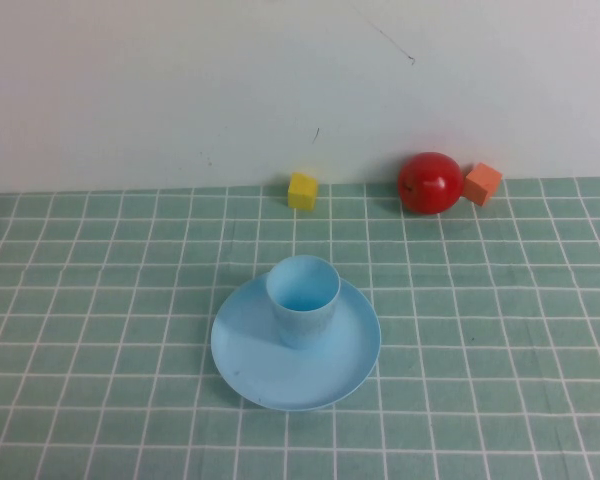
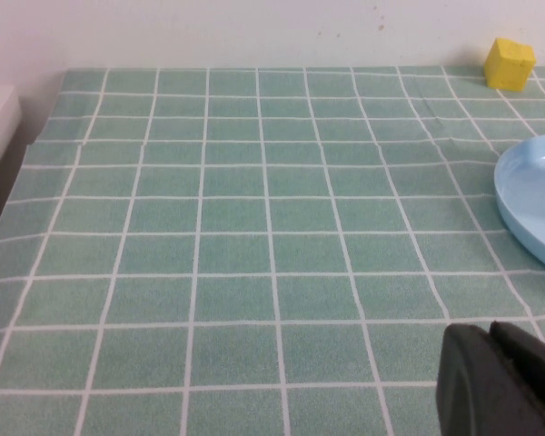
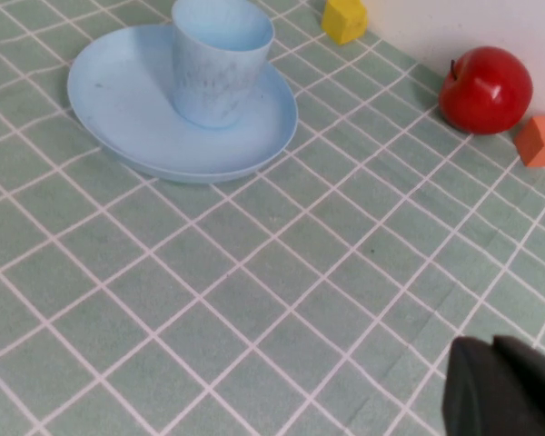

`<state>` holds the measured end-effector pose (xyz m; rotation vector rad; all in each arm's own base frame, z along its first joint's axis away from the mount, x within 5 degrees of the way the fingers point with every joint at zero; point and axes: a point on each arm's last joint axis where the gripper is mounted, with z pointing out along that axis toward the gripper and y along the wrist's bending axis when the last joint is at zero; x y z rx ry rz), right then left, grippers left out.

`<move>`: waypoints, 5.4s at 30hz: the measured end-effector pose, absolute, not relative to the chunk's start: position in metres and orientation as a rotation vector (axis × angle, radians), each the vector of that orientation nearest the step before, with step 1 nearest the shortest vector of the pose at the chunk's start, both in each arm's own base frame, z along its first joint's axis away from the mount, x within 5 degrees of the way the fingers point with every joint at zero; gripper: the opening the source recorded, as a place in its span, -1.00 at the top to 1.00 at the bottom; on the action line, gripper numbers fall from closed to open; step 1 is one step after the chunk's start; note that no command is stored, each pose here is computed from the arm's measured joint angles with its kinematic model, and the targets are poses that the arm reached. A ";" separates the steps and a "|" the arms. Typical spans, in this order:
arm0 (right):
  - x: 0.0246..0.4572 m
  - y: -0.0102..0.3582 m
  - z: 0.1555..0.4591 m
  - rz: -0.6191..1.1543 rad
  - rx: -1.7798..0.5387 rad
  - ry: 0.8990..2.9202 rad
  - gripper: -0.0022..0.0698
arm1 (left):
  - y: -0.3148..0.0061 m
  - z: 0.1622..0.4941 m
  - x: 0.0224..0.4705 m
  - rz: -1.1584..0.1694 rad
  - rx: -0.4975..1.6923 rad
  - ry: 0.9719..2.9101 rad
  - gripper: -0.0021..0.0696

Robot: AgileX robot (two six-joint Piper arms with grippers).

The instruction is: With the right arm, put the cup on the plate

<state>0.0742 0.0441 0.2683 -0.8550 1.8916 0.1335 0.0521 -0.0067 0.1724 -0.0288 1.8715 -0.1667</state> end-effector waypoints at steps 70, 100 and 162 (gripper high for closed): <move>0.050 -0.004 0.167 -0.237 -0.193 1.932 0.95 | -0.007 0.172 0.052 -0.167 -0.029 1.871 0.95; 0.050 -0.006 0.168 -0.135 0.015 1.929 0.95 | -0.007 0.172 0.052 -0.167 -0.029 1.871 0.95; 0.051 -0.006 0.167 -0.142 0.011 1.925 0.95 | -0.007 0.172 0.052 -0.167 -0.029 1.871 0.95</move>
